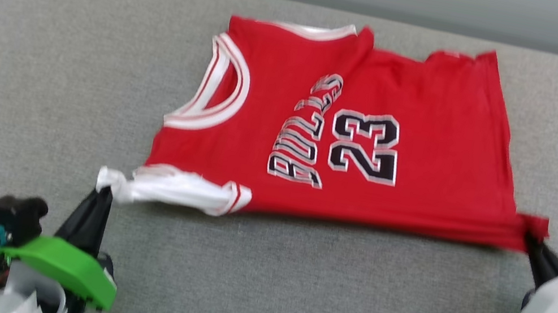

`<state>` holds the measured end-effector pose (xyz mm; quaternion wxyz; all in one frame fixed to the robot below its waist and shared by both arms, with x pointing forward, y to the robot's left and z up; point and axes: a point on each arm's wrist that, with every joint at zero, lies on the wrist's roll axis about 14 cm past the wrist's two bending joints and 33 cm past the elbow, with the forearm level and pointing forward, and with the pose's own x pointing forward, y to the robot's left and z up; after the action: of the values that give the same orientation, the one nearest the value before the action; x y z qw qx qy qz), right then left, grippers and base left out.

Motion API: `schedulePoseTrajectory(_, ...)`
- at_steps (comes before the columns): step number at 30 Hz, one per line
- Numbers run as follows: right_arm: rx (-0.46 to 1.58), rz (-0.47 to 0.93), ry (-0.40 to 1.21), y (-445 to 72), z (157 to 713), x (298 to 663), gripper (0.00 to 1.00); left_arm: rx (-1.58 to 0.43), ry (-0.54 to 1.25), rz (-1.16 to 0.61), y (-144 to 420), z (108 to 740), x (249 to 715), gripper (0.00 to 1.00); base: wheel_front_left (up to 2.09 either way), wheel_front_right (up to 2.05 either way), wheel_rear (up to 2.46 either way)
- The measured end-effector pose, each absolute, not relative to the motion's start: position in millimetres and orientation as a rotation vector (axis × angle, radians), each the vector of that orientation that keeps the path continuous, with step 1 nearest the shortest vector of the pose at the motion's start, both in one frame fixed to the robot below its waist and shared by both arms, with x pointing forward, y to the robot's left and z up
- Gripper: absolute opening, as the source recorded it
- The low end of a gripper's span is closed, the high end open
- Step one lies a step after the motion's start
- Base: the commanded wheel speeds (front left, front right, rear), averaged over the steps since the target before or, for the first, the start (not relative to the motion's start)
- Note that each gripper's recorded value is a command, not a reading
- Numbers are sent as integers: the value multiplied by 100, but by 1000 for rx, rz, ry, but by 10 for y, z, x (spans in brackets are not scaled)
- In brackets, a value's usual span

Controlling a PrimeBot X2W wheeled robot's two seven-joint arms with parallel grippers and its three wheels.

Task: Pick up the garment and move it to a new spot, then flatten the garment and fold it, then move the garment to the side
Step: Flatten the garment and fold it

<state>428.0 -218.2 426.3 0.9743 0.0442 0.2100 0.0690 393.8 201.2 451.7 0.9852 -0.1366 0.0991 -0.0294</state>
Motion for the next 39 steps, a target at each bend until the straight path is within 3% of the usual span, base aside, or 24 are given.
schedulePoseTrajectory(11, 129, 79, 527, -2169, 4266, 3334, 0, -321, 305, 11, 2037, 4502, 3209, 0, 0, 0, 0)
schedulePoseTrajectory(18, 147, 34, 617, -2200, 4192, 2968, 0, -344, 386, 17, 2020, 4479, 2939, 0, 0, 0, 0)
schedulePoseTrajectory(24, 139, 30, 613, -2191, 4254, 3061, 0, -331, 351, -15, 1992, 4613, 3124, 0, 0, 0, 0)
schedulePoseTrajectory(29, 121, 62, 572, -2121, 4349, 3384, 0, -307, 280, -58, 1969, 4756, 3560, 0, 0, 0, 0)
schedulePoseTrajectory(34, 93, 102, 536, -2051, 4380, 3785, 0, -277, 287, -95, 1923, 4622, 3917, 0, 0, 0, 0)
schedulePoseTrajectory(39, 87, 108, 599, -2054, 4120, 3933, 0, -276, 336, -127, 1833, 4336, 4120, 0, 0, 0, 0)
